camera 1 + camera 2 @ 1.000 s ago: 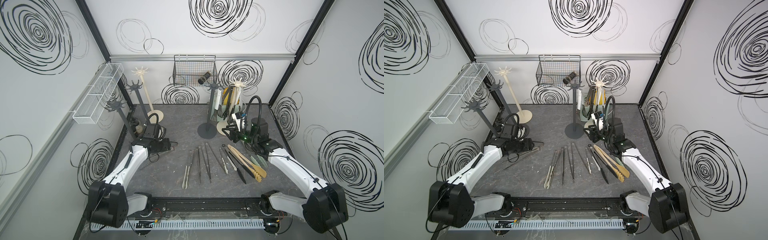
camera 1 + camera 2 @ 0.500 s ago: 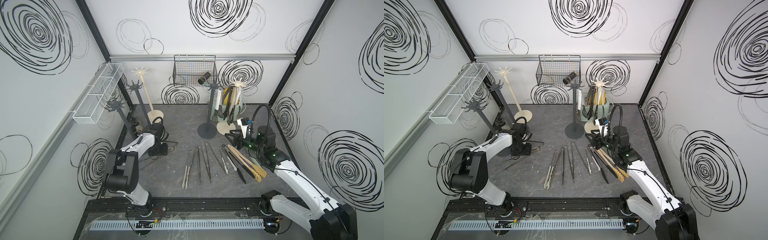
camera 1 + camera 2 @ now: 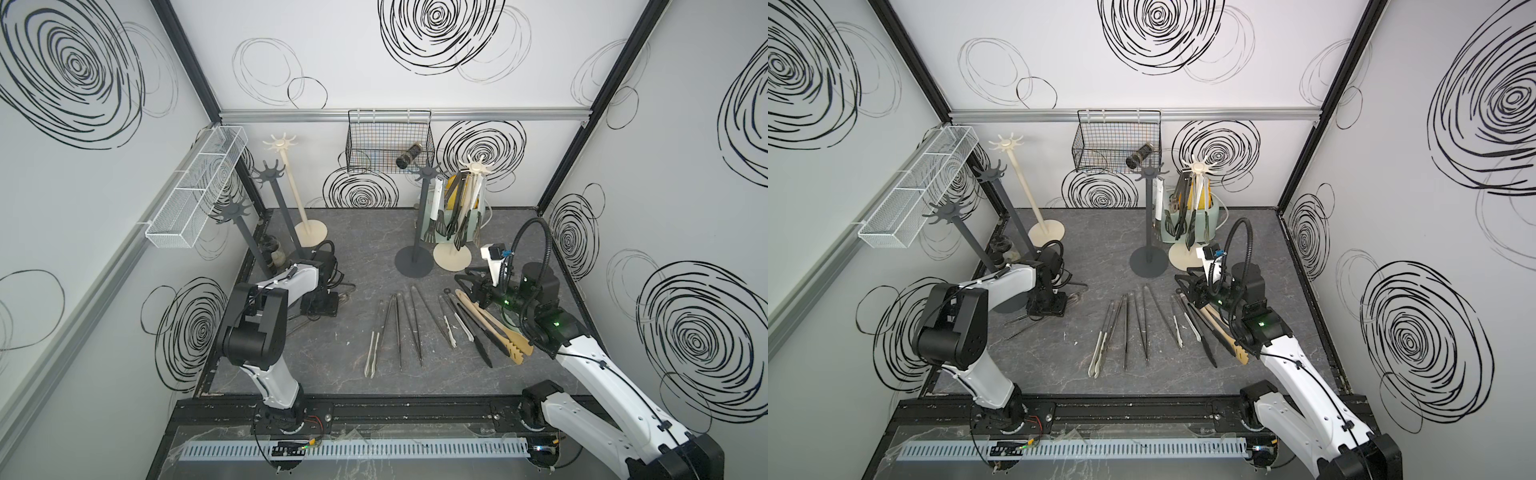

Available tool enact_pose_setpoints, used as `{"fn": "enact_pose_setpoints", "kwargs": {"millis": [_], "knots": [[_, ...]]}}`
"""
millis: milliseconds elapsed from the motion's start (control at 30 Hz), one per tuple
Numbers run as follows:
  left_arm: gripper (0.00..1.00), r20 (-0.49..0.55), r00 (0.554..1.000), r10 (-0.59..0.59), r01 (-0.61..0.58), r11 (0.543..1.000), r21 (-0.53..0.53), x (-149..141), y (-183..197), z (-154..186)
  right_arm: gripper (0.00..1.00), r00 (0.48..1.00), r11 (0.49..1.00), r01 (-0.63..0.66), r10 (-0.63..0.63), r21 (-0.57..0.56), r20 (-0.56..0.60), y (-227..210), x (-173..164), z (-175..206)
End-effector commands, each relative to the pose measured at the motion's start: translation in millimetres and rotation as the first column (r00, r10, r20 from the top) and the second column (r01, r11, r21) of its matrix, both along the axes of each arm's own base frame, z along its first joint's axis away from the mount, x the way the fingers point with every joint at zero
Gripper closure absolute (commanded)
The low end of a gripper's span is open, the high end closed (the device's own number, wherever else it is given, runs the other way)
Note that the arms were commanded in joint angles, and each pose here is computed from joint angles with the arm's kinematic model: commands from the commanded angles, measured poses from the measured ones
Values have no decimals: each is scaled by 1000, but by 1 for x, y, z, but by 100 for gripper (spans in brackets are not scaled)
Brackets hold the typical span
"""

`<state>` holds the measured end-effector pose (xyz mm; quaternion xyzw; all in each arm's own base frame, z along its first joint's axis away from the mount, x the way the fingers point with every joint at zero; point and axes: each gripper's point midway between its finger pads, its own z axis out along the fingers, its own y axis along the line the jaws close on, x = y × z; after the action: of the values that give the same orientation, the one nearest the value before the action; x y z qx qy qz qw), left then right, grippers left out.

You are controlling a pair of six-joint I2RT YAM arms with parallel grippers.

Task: Hang food tongs on kitchen utensil racks
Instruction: Move the food tongs to the center of the board, then pick up the food tongs from the center of the board.

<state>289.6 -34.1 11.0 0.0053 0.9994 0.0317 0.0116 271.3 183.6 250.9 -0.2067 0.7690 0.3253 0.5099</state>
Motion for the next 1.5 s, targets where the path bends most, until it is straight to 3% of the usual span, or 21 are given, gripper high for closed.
{"fn": "enact_pose_setpoints", "kwargs": {"millis": [0, 200, 533, 933, 1067, 1200, 1467], "knots": [[38, -80, 994, -74, 70, 996, -55, -11, -25, -20, 51, 1000, 1000, 30, -30, -11, 3, -5, -1, -1], [49, -69, 985, -156, 149, 984, -98, 0, -66, -23, 51, 998, 998, 57, -57, -30, 7, -12, 1, -2], [50, 28, 970, -243, 244, 951, -192, 39, -139, -15, 51, 998, 997, 71, -71, -42, 0, -16, 3, -5], [49, 177, 954, -242, 276, 939, -204, 102, -159, -1, 51, 997, 996, 76, -77, -54, -16, -16, 4, -10], [49, 141, 956, -257, 278, 947, -162, 86, -144, 1, 51, 997, 996, 77, -78, -50, -17, -17, 3, -10], [49, 96, 962, -257, 267, 957, -115, 52, -121, 0, 51, 998, 997, 65, -65, -36, -17, -14, 2, -7], [51, 40, 981, -192, 194, 979, -62, 5, -75, -7, 51, 999, 999, 33, -34, -12, -21, -9, -1, -4]]}}
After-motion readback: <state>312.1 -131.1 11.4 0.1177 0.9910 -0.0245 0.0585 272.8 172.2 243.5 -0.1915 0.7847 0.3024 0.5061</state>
